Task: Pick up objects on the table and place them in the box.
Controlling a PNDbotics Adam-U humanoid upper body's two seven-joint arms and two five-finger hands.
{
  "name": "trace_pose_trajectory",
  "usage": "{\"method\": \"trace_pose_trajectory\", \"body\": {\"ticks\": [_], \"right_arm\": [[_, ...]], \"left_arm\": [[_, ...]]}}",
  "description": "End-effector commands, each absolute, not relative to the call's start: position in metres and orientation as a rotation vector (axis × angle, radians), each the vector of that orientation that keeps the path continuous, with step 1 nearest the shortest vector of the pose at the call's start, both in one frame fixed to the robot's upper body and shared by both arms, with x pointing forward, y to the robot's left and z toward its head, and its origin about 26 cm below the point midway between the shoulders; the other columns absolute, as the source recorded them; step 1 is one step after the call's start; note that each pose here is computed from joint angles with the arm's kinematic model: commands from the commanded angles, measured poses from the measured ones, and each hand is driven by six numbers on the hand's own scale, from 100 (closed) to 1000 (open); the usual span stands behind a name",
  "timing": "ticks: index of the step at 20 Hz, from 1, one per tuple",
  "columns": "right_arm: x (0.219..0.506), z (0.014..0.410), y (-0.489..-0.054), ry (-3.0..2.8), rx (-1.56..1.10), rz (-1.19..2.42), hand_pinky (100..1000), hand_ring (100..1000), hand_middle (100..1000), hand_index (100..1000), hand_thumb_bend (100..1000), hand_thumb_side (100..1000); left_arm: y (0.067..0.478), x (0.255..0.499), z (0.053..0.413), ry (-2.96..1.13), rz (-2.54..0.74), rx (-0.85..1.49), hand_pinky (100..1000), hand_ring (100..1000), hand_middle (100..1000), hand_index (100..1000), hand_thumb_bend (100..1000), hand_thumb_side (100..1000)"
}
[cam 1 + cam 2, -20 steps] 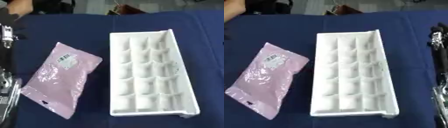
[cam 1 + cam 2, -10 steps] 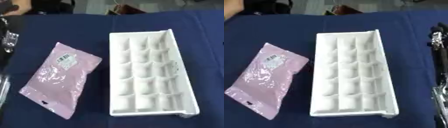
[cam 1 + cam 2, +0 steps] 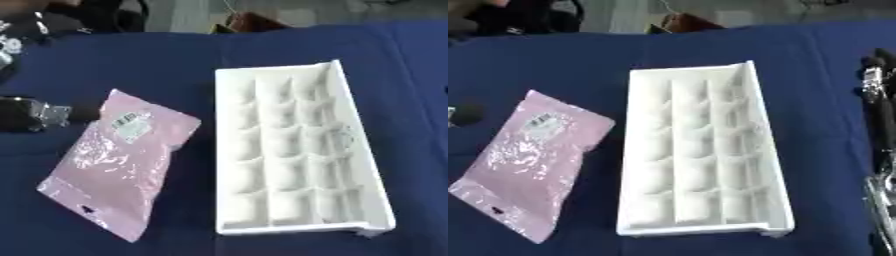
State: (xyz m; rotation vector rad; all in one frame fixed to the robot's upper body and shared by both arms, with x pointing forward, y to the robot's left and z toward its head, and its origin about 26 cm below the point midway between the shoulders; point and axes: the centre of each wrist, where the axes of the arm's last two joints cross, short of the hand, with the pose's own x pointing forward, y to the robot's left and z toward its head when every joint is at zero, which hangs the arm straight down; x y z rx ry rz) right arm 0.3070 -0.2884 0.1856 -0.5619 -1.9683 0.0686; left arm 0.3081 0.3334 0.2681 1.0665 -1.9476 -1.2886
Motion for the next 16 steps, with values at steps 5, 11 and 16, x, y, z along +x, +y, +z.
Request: {"method": "trace_pose_trajectory", "body": {"ticks": [5, 11, 16], "right_arm": [[0.306, 0.191, -0.291, -1.987, -0.579, 0.084, 803, 849, 832, 945, 100, 846], [0.306, 0.191, -0.291, -1.984, -0.578, 0.094, 803, 849, 832, 945, 100, 846], [0.306, 0.189, -0.291, -1.978, -0.576, 0.106, 803, 849, 832, 945, 100, 846]], "left_arm": [[0.335, 0.305, 0.286, -1.91, -1.392, 1.117, 730, 744, 833, 918, 940, 861], [0.334, 0.308, 0.306, -1.784, -1.591, 1.178, 748, 754, 851, 939, 956, 859], [0.322, 0.316, 0.325, -1.588, -1.864, 1.281, 776, 773, 865, 941, 979, 855]]}}
